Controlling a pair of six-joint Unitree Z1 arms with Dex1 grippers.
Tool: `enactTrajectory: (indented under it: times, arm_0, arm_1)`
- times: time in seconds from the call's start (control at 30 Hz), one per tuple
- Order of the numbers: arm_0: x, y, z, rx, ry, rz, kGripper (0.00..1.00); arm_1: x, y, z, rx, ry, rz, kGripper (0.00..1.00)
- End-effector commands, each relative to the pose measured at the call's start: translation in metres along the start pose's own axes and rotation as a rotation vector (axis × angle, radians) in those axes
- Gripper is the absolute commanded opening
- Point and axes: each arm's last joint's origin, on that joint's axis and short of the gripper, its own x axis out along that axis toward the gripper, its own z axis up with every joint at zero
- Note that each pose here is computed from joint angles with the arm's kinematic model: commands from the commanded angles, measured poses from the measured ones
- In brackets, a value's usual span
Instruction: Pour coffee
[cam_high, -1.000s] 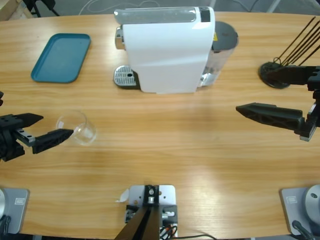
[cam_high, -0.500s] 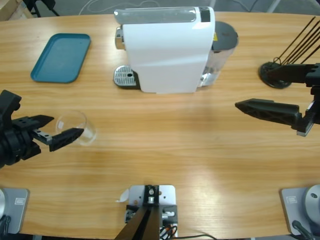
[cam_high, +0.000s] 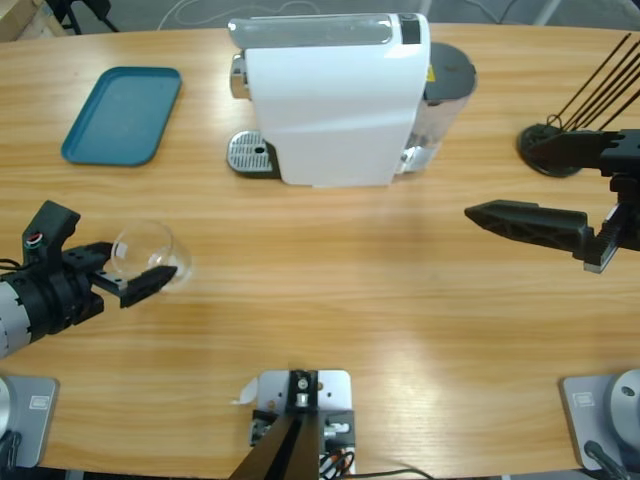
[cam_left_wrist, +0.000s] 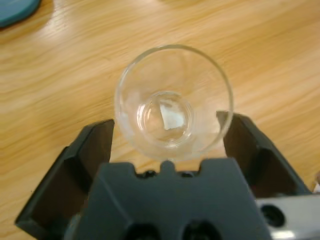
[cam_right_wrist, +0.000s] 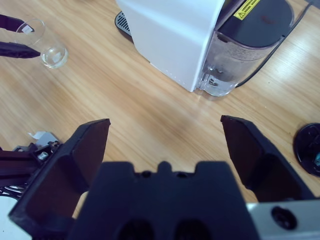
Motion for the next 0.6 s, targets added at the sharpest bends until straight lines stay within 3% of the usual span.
enactTrajectory:
  times: [0.03, 0.2, 0.3, 0.4, 0.5, 0.57, 0.6]
  arm_0:
    - [0.0146, 0.0018, -0.012, -0.005, 0.004, 0.071, 0.798]
    - [0.0154, 0.0013, -0.0112, -0.025, -0.03, 0.058, 0.82]
    - [0.0157, 0.0005, -0.0102, -0.028, -0.04, 0.055, 0.964]
    - [0.0157, 0.0023, -0.0119, -0.024, -0.038, 0.06, 0.985]
    - [0.0156, 0.0035, -0.0125, -0.022, -0.046, 0.066, 0.951]
    - [0.016, 0.0032, -0.0126, -0.015, -0.047, 0.063, 0.839]
    - [0.0162, 0.0034, -0.0129, -0.008, -0.046, 0.064, 0.73]
  arm_1:
    - [0.0081, 0.0067, 0.009, -0.001, 0.044, 0.023, 1.0]
    - [0.0122, 0.0085, 0.0125, -0.003, 0.055, 0.024, 1.0]
    - [0.0122, 0.0085, 0.0125, -0.004, 0.058, 0.023, 1.0]
    - [0.0099, 0.0084, 0.0128, -0.002, 0.051, 0.029, 1.0]
    - [0.0108, 0.0089, 0.0128, -0.002, 0.056, 0.035, 0.989]
    - [0.0119, 0.0095, 0.0133, -0.001, 0.058, 0.039, 0.978]
    - [0.0127, 0.0098, 0.0134, -0.001, 0.06, 0.041, 0.977]
